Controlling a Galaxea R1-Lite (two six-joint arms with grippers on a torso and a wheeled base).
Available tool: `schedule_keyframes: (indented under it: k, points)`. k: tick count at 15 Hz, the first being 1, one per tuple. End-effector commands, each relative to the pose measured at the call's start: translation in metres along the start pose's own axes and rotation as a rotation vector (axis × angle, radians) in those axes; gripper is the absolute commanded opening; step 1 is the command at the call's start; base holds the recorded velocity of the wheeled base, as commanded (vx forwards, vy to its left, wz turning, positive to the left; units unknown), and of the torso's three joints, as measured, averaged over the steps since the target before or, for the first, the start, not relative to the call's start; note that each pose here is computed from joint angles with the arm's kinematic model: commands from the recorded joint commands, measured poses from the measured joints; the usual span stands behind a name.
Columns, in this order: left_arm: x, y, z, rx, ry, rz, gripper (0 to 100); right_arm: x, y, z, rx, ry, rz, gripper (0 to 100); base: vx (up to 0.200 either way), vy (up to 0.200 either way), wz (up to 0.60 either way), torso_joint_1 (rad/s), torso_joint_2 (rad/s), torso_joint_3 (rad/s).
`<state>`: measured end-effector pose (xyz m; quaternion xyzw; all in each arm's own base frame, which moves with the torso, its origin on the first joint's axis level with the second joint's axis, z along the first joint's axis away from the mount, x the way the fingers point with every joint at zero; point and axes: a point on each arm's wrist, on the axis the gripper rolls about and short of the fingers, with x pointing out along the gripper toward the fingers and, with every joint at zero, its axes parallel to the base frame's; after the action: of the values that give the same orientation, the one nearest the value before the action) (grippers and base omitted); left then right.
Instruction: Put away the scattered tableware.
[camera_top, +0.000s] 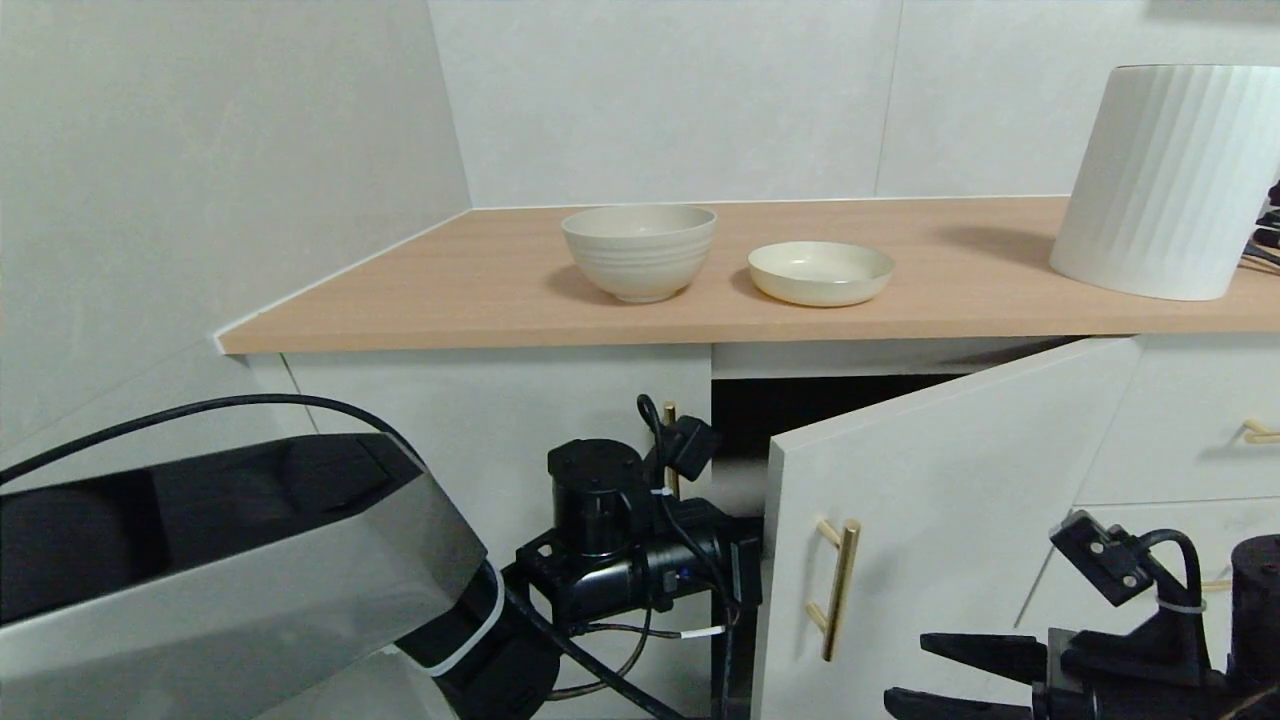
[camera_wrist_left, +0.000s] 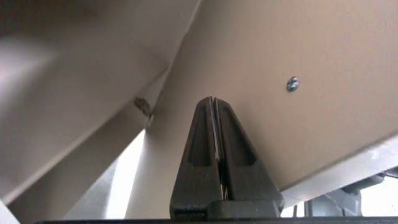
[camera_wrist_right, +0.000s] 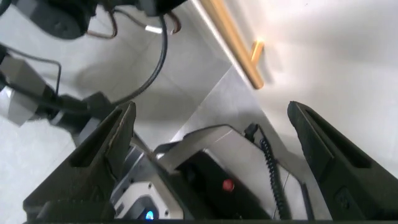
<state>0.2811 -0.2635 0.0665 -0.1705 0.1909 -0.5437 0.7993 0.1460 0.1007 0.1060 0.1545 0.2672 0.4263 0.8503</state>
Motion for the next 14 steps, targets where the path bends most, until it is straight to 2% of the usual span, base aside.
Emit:
schedule_keyframes:
  k: [1, 4, 7, 8, 12, 14]
  points:
    - [-0.001, -0.009, 0.005, 0.005, 0.001, -0.014, 0, -0.008, 0.003, -0.004, -0.004, -0.005, 0.007, 100, 0.0, 0.0, 0.0, 0.0, 0.0, 0.0]
    - [0.006, -0.016, 0.004, -0.001, 0.029, -0.028, 0, -0.006, 0.009, -0.009, -0.016, 0.023, 0.043, 100, 0.0, 0.0, 0.0, 0.0, 0.0, 0.0]
    - [0.007, -0.02, 0.004, 0.0, 0.03, -0.035, 0, -0.006, 0.011, -0.011, -0.018, 0.033, 0.051, 100, -0.2, 0.0, 0.0, -0.001, 0.0, 0.004]
    - [0.007, -0.02, 0.004, 0.0, 0.03, -0.035, 0, -0.006, 0.011, -0.011, -0.017, 0.034, 0.05, 100, -0.2, 0.0, 0.0, -0.002, 0.0, 0.007]
    - [0.017, -0.013, 0.003, 0.002, 0.023, -0.034, 0, -0.006, 0.011, -0.011, -0.019, 0.033, 0.053, 100, 0.0, 0.0, 0.0, 0.0, 0.0, 0.0]
    - [0.023, -0.013, 0.008, -0.005, 0.038, -0.028, 0, -0.007, 0.011, -0.012, -0.02, 0.034, 0.052, 100, 0.0, 0.0, 0.0, 0.0, 0.0, 0.0]
